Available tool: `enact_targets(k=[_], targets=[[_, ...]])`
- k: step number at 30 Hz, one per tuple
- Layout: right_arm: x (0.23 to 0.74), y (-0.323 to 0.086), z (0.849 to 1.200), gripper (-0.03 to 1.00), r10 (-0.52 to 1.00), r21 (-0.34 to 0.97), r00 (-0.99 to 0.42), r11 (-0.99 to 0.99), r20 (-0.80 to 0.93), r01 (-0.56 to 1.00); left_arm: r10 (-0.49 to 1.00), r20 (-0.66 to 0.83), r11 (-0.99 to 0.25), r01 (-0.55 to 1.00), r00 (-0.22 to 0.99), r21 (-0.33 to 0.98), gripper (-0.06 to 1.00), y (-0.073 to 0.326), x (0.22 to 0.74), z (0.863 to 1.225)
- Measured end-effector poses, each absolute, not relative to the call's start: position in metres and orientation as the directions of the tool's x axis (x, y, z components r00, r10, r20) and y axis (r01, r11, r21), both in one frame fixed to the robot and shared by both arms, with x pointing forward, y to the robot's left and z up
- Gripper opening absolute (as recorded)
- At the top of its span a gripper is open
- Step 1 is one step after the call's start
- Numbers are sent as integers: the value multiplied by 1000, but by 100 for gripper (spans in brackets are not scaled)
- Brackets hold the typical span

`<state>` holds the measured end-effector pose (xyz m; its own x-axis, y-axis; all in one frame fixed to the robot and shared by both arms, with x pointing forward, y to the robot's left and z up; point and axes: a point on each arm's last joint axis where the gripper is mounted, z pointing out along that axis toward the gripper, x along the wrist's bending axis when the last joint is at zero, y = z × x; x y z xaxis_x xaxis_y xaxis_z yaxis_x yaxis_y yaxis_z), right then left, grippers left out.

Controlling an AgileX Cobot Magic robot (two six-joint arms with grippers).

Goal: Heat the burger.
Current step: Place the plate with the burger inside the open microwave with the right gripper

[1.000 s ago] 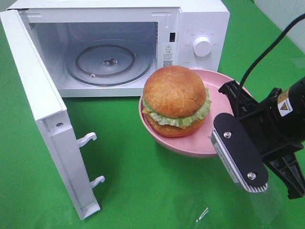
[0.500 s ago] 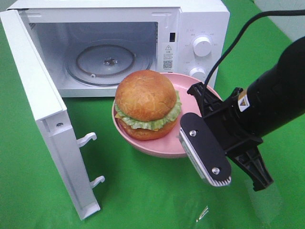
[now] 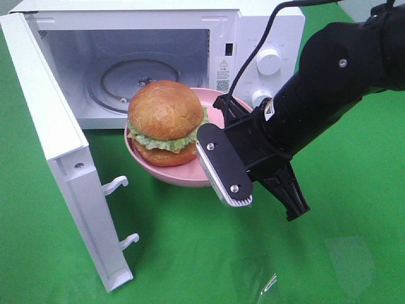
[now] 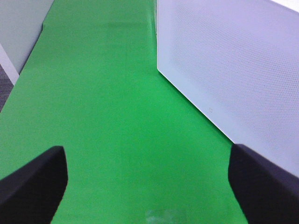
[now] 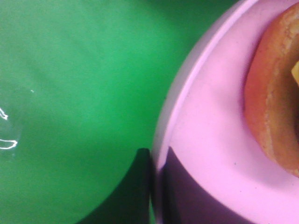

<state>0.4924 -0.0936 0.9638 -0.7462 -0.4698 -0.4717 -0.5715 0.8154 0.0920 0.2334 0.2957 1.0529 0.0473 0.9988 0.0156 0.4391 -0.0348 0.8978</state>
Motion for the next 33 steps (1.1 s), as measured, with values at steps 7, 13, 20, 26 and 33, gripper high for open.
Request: enact_targets(k=[7,13,20,26,33], targets=[[510,-79,965,3,-450,109,-745,817,-492,-566,999,16,-35,439,47,898,85,296,233,1053],[523,-69,960,3,-449,111,-746,817,-492,-565,999,16,-35,439,47,898,85,296,233,1053],[540,-57,952,3,-468,89,-736,813,-489,-576,999,16,-35,439,47,898,85,296,233,1053],[549,-50,950,3,-469,81,-736,815,-488,-574,999,16,-35,439,47,898,85,296,233,1053],[564,-38,950,4,-452,89,-743,824,-495,-560,999,16,-35,439,47,898,85,296,233,1053]])
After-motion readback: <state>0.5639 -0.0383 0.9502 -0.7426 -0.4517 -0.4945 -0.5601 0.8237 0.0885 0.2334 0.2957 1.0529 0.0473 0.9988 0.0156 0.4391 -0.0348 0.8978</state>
